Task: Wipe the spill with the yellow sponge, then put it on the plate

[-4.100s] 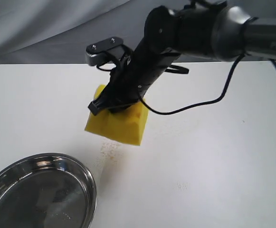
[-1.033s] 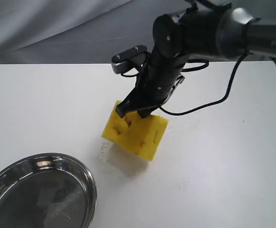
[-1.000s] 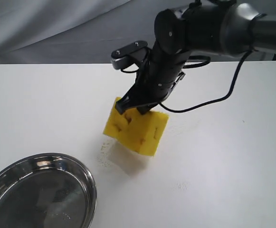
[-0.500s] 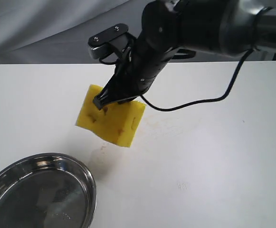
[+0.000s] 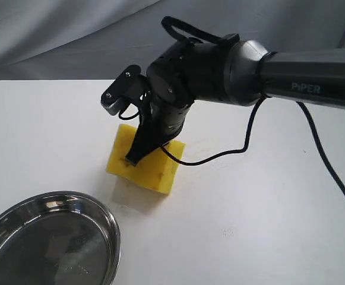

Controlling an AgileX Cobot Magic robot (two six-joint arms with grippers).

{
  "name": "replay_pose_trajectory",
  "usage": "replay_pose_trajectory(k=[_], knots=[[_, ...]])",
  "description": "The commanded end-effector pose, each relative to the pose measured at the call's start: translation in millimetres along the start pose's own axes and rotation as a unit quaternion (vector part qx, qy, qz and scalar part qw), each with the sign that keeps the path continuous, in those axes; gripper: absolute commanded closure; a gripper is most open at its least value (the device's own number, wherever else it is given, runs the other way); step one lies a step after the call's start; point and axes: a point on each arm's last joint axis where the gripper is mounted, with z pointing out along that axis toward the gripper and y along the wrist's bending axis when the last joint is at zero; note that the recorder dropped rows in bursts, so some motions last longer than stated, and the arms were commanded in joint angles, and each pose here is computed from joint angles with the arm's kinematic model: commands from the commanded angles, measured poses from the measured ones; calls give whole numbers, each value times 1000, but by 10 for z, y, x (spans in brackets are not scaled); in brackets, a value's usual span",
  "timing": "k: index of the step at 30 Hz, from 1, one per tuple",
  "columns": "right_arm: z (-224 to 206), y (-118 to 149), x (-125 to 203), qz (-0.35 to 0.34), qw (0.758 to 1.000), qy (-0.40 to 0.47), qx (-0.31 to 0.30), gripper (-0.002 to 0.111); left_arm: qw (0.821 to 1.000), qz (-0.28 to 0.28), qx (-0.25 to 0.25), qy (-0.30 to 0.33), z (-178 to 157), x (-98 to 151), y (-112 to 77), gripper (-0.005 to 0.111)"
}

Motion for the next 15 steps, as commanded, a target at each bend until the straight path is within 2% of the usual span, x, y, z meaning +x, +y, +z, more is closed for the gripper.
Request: replay_pose_trajectory(k=[1, 5, 10, 12, 15], knots=[[-59, -123, 16, -39, 992, 28, 115, 108, 1000, -2, -1, 0, 2, 13, 1, 107], [-2, 15, 3, -15, 997, 22, 70, 108, 1000, -2, -1, 0, 2, 13, 1, 107], [26, 459, -3, -25, 999, 24, -3, 108, 1000, -2, -1, 0, 2, 13, 1, 107], [14, 635, 1, -46, 998, 27, -14, 108, 1000, -2, -1, 0, 2, 13, 1, 107], [-2, 709, -10, -52, 998, 26, -18, 108, 1000, -2, -1, 0, 2, 13, 1, 107]])
